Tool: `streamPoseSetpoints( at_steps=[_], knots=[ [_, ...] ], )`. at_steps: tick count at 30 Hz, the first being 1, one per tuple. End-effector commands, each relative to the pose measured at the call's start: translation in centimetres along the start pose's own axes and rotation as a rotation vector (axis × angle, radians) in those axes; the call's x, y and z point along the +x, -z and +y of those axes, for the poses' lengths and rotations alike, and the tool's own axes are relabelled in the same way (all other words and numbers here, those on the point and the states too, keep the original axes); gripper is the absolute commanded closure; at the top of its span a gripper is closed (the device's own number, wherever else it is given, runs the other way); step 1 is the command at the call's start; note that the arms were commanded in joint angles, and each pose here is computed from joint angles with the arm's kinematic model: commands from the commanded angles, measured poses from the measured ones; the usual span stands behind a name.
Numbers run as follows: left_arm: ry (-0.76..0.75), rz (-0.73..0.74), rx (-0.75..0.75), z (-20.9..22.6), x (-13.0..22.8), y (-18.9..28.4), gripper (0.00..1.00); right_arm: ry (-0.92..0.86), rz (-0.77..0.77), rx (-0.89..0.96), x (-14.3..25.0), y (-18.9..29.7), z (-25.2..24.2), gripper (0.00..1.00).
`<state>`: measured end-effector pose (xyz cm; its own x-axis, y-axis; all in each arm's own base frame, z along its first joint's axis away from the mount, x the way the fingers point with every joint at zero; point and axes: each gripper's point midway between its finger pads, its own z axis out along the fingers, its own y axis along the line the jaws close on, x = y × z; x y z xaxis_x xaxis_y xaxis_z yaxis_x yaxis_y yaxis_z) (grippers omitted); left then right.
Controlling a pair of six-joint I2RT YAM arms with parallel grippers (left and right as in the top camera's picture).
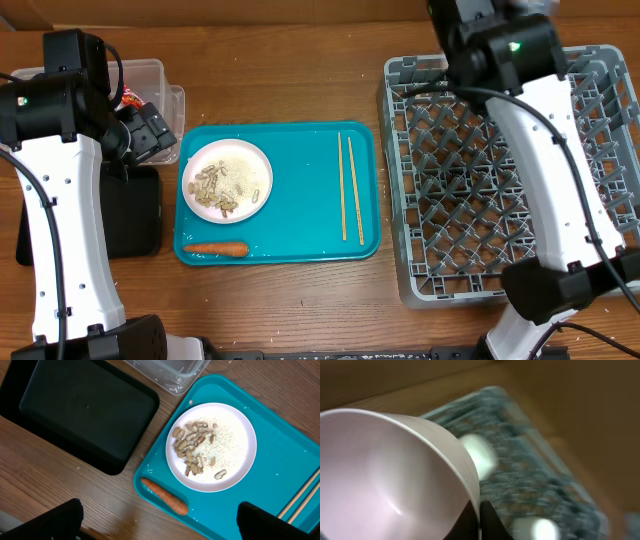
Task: Sort waste into correct bins and load items into the dishwasher
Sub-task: 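Place the pink-rimmed bowl in the dish rack with the right gripper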
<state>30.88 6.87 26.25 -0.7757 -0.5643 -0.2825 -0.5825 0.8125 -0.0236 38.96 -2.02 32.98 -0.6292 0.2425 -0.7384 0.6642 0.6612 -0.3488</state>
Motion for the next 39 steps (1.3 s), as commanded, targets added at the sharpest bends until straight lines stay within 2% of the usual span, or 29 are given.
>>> streamPoseSetpoints(
  at_steps=[1,7,15,29,39],
  knots=[
    [0.001,0.006,-0.002,0.1,0.1,-0.1,0.0,-0.217,-0.185,0.293,-1.8,-3.5,-3.2,0.96],
    [0.001,0.006,-0.002,0.1,0.1,-0.1,0.0,-0.172,-0.083,0.357,2.1,-9.0,-2.2,0.96],
    [0.001,0.006,-0.002,0.1,0.1,-0.1,0.0,-0.036,0.006,0.367,8.6,-13.0,1.6,0.96],
    [-0.005,0.005,-0.001,0.0,0.0,-0.1,0.0,0.027,0.079,0.258,12.1,-11.6,5.7,0.96],
    [-0.007,0.006,-0.002,0.1,0.1,-0.1,0.0,0.03,0.317,0.129,16.7,-10.2,8.2,0.82]
  ],
)
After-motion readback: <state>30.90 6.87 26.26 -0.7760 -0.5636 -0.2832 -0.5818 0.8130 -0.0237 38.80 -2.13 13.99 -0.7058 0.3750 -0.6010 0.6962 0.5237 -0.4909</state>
